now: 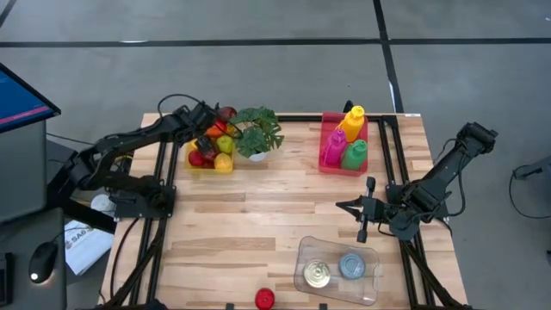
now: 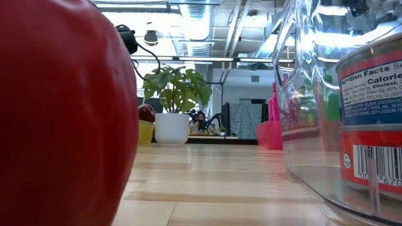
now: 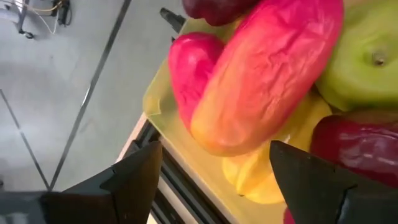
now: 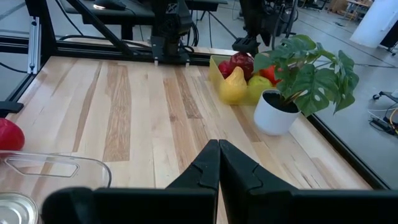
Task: Pick & Place Food Item
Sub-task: Put the red apple into the yellow bin
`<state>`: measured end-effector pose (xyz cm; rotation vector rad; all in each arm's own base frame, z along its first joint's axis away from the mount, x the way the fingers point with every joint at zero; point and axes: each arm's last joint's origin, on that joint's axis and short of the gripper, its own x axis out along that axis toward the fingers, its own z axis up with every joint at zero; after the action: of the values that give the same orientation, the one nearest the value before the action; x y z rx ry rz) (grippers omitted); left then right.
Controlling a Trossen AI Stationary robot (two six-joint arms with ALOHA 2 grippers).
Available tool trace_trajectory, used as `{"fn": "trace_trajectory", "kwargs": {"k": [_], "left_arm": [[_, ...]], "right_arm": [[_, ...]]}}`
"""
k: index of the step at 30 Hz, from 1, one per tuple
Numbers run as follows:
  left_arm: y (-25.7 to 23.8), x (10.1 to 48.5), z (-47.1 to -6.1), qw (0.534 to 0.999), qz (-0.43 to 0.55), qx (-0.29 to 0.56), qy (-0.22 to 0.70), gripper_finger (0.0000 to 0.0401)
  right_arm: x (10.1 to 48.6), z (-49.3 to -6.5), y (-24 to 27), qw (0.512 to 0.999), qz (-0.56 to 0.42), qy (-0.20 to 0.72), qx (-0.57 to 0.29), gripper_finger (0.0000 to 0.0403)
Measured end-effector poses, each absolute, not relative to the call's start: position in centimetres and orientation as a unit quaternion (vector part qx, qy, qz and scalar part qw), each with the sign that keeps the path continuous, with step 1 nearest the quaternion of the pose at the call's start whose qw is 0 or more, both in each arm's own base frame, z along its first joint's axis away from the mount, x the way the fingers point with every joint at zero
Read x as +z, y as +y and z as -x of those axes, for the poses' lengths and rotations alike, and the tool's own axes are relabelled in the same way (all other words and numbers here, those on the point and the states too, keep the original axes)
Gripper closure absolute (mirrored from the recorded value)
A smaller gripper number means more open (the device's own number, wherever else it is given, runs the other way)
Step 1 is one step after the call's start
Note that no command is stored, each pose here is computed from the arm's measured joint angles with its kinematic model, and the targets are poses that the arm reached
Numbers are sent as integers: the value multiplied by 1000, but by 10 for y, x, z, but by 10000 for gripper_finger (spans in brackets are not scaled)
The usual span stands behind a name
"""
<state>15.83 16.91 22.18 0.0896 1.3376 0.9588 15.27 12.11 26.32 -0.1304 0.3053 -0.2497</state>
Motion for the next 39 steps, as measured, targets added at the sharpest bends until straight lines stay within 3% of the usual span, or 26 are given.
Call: {"fn": "trace_trajectory", "kwargs": {"k": [9, 14, 21, 26, 39], "left_arm": [[154, 254, -143, 710, -52, 459, 531, 116], [136, 278, -131, 776, -11, 451, 441, 116], [109, 303, -125, 891, 45, 332, 307, 116], [93, 316, -133, 941, 49, 236, 236, 116], [51, 336, -165, 989, 48, 70, 123, 116]], "right_arm": [[263, -153, 121, 978, 65, 152, -123, 403], [263, -153, 121, 979, 65, 153, -122, 403], [263, -153, 121, 979, 65, 152, -122, 403], [263, -153, 121, 979, 65, 152, -122, 403], [263, -153, 121, 979, 63, 153, -121, 403]]}}
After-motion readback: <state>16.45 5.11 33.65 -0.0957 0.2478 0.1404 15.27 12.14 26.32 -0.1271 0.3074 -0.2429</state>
